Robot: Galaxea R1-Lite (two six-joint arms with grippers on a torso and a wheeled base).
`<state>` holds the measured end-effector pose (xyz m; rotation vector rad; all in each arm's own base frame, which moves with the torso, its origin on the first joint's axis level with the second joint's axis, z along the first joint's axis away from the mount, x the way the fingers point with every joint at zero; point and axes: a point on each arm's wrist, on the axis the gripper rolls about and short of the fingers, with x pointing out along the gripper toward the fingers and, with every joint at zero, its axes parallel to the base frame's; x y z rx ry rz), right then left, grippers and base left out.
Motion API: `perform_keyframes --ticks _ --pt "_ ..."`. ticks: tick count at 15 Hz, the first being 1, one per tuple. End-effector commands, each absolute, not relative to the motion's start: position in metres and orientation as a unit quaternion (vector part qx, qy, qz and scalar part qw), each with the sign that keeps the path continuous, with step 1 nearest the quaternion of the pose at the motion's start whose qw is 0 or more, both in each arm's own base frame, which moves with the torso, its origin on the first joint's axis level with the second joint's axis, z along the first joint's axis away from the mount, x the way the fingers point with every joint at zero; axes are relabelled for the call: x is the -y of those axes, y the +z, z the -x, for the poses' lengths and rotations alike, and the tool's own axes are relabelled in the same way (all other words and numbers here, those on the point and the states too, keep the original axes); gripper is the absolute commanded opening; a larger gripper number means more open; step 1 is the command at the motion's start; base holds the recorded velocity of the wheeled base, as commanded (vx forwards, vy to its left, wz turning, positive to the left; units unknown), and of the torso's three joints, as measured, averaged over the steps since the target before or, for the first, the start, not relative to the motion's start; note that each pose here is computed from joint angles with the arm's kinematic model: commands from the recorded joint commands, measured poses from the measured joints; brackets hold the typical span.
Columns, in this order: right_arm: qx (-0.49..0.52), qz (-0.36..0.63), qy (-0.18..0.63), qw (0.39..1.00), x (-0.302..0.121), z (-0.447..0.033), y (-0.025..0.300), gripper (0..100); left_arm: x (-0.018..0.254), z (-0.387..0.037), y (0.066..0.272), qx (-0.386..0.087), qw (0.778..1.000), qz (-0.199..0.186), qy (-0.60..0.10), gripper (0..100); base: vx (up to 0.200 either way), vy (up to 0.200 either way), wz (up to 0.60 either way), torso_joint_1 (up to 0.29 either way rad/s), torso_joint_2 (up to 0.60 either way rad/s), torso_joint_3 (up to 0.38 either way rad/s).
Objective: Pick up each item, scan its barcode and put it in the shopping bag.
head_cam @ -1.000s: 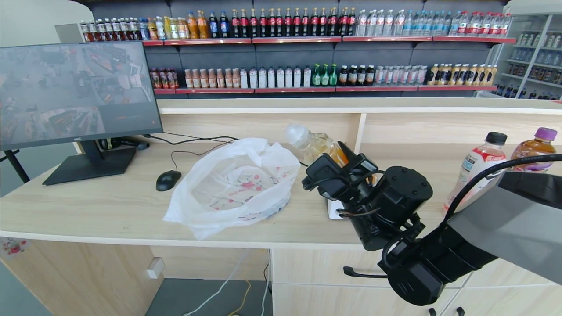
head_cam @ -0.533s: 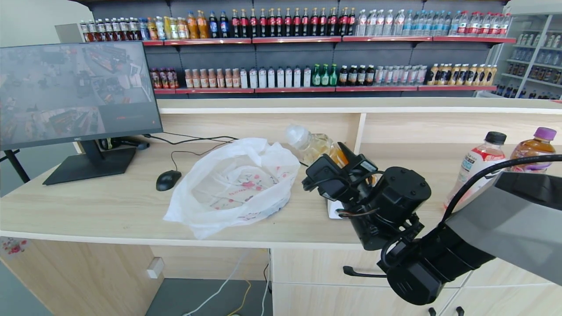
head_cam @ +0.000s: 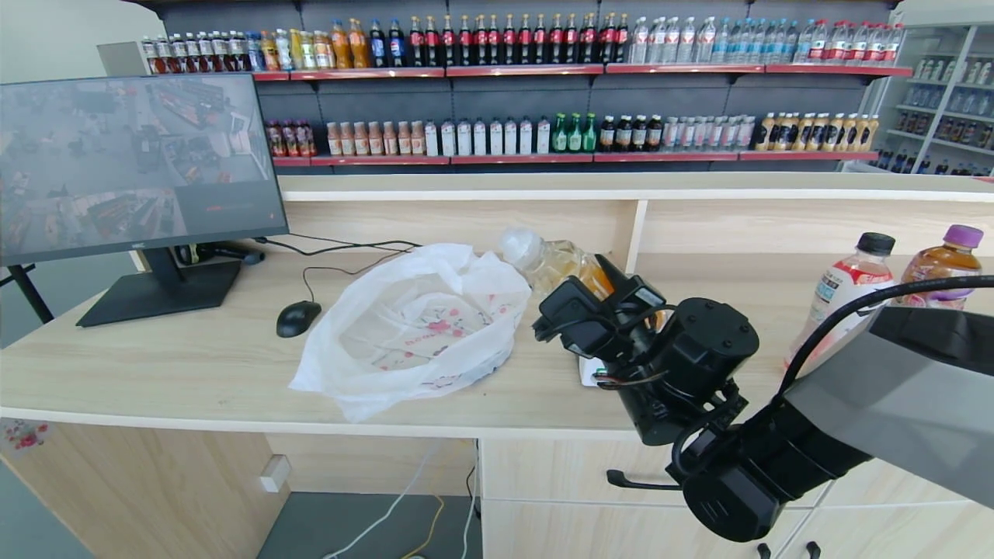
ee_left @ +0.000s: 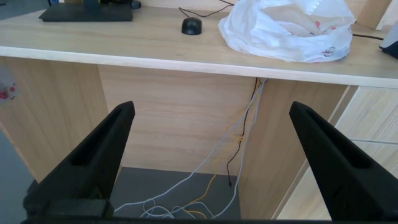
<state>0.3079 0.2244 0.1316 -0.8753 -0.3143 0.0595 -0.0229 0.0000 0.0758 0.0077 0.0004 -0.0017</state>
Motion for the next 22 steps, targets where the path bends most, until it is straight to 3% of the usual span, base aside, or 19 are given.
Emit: perform_keyframes --ticks 1,7,16,22 --pt "0.153 0.421 0.028 0.893 -0.225 -0.308 0.132 0 0.000 0.023 0.076 0.000 1.000 -0.004 -0.001 100 0.000 0.000 0.00 0.000 0.00 0.000" --pt "0.161 0.413 0.023 0.896 -0.222 -0.304 0.142 0 0.000 0.023 0.076 0.000 1.000 -0.004 -0.001 100 0.000 0.000 0.00 0.000 0.00 0.000" --pt "0.196 0.325 -0.002 0.925 -0.184 -0.271 0.196 0 0.000 0.023 0.076 0.000 1.000 -0.004 -0.001 100 0.000 0.000 0.00 0.000 0.00 0.000" --pt "0.196 0.176 -0.029 0.964 -0.188 -0.257 0.216 0 0.000 0.023 0.076 0.000 1.000 -0.004 -0.001 100 0.000 0.000 0.00 0.000 0.00 0.000"
